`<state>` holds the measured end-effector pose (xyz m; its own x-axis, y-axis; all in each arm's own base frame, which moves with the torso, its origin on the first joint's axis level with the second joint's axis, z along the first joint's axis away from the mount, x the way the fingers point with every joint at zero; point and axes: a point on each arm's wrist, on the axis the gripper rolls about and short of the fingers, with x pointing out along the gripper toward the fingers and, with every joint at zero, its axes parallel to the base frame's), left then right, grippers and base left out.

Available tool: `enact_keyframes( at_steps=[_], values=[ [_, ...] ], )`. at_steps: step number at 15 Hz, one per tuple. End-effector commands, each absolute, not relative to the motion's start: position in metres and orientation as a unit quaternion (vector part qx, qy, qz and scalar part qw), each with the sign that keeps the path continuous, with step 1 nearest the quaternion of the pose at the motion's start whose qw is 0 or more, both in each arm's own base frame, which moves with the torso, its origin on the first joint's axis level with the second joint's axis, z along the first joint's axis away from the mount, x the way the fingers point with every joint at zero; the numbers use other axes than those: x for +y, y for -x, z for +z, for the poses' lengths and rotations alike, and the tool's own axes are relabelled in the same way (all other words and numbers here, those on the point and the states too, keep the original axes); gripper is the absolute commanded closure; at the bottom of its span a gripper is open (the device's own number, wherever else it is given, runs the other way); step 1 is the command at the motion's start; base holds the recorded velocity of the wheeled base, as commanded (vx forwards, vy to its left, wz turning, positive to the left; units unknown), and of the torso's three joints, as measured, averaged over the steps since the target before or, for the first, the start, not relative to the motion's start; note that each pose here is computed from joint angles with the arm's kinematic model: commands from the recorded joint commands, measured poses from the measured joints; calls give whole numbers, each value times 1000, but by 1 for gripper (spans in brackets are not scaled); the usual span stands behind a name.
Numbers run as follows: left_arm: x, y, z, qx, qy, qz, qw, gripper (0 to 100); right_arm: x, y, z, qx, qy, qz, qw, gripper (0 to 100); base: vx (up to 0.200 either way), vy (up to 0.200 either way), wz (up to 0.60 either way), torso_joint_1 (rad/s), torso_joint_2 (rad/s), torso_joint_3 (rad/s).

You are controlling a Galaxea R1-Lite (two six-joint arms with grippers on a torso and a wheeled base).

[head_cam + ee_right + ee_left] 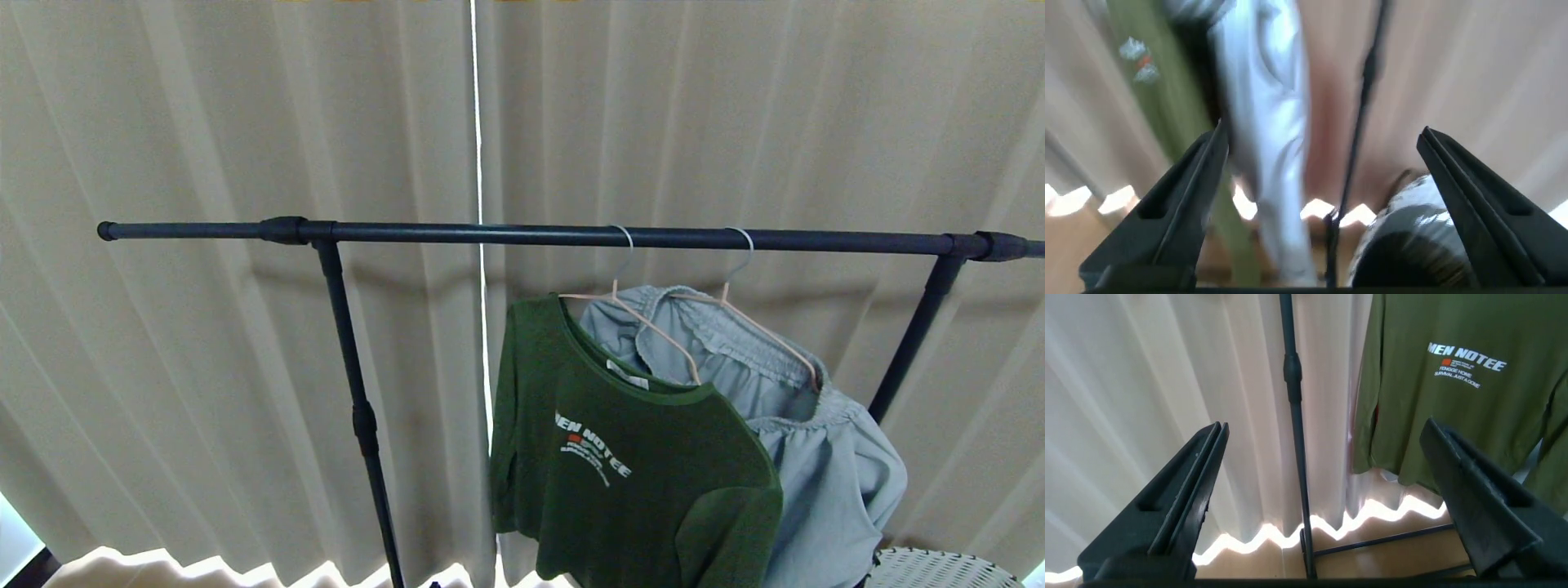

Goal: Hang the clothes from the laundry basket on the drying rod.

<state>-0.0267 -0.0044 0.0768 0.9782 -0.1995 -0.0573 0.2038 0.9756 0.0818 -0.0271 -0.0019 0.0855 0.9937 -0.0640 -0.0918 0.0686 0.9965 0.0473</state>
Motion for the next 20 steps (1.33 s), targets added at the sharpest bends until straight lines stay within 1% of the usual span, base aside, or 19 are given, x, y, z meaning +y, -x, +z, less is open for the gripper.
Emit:
enact_keyframes(
  at_steps=[1, 3, 4, 5, 11, 20],
  values=[
    [-4, 27, 77, 24, -44, -102, 994, 0, -2, 26, 78, 24, -23, -36, 999, 0, 0, 0, 0, 0, 0, 0],
    [-4, 27, 77, 24, -44, -102, 994, 0, -1, 26, 78, 26, -12, -26, 999, 0, 0, 0, 0, 0, 0, 0],
    [-4, 27, 77, 24, -44, -101, 994, 0, 0, 26, 77, 25, -8, 2, 1000, 0, 0, 0, 0, 0, 0, 0],
    [-4, 27, 77, 24, -44, -102, 994, 0, 0, 26, 77, 25, -8, 13, 1000, 0, 0, 0, 0, 0, 0, 0],
    [-4, 27, 77, 24, -44, -101, 994, 0, 0, 26, 77, 27, 0, 13, 1000, 0, 0, 0, 0, 0, 0, 0],
    [-4, 27, 77, 24, -44, -102, 994, 0, 0, 26, 77, 26, -7, 12, 1000, 0, 0, 0, 0, 0, 0, 0]
  ],
)
